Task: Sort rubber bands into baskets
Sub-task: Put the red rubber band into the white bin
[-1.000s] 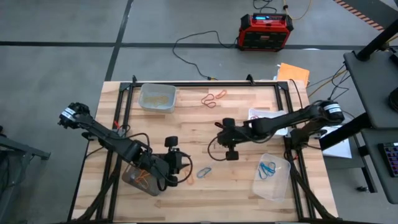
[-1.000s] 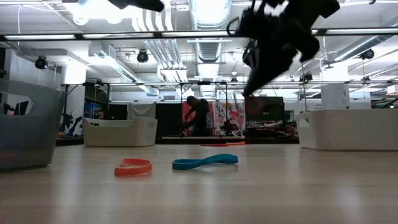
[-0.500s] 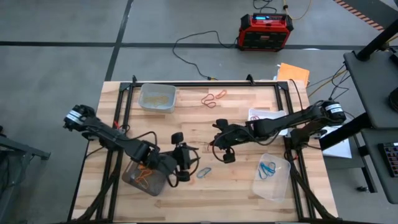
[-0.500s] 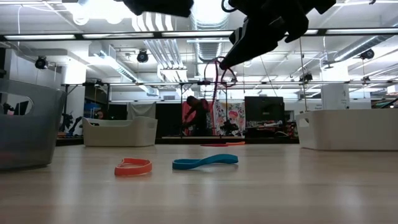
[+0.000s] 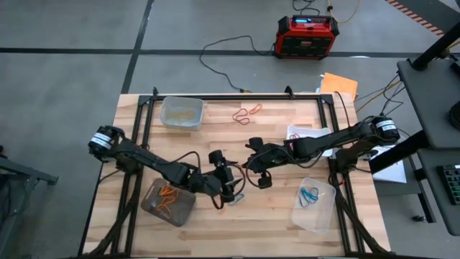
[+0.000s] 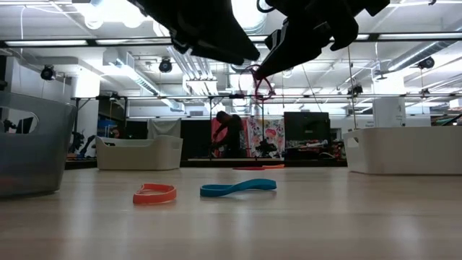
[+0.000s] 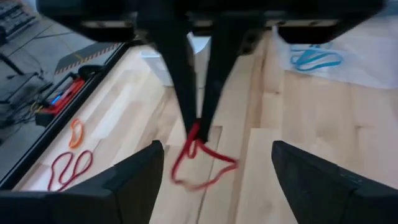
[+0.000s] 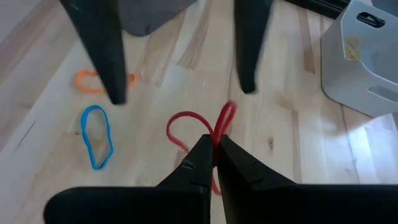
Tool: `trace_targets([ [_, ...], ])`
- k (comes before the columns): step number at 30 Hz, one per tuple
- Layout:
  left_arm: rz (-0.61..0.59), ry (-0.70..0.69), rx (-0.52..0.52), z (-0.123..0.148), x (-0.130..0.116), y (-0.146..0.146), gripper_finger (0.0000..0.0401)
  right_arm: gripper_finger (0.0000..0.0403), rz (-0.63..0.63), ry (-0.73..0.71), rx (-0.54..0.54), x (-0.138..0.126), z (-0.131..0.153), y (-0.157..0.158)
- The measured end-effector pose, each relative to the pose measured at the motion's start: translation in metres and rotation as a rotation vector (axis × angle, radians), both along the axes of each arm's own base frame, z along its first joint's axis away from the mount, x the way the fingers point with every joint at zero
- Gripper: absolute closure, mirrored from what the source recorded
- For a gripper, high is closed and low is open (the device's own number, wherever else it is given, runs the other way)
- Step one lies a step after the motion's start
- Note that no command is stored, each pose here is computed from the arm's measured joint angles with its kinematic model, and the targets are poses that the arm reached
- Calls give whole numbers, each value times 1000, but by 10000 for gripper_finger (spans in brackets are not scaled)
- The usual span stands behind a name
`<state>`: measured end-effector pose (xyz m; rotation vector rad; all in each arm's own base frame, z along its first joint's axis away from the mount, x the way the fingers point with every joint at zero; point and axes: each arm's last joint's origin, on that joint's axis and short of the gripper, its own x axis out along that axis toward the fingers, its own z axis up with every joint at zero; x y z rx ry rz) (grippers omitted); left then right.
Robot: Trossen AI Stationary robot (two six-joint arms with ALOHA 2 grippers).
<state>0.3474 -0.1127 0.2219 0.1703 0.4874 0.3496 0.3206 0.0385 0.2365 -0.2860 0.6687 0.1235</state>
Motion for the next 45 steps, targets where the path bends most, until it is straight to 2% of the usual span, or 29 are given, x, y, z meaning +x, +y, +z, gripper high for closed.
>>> trace_targets([
  [9,13,24,-1,-6,4,12,139,394,9,-1,-11,0,0,0],
  [20,-34,59,-2,-22,13,21,208,394,3,-1,-2,0,0,0],
  [25,-67,64,13,-32,20,23,268,394,-2,0,6,0,0,0],
  [30,-76,84,37,-33,19,24,375,394,-16,0,23,0,0,0],
  [34,-93,94,46,-31,18,24,395,391,-47,-13,66,1,1,0],
  [38,-119,108,45,-28,17,24,400,368,-79,-15,107,1,2,0],
  [45,-155,174,77,-15,5,28,401,279,-130,-20,167,0,4,0],
])
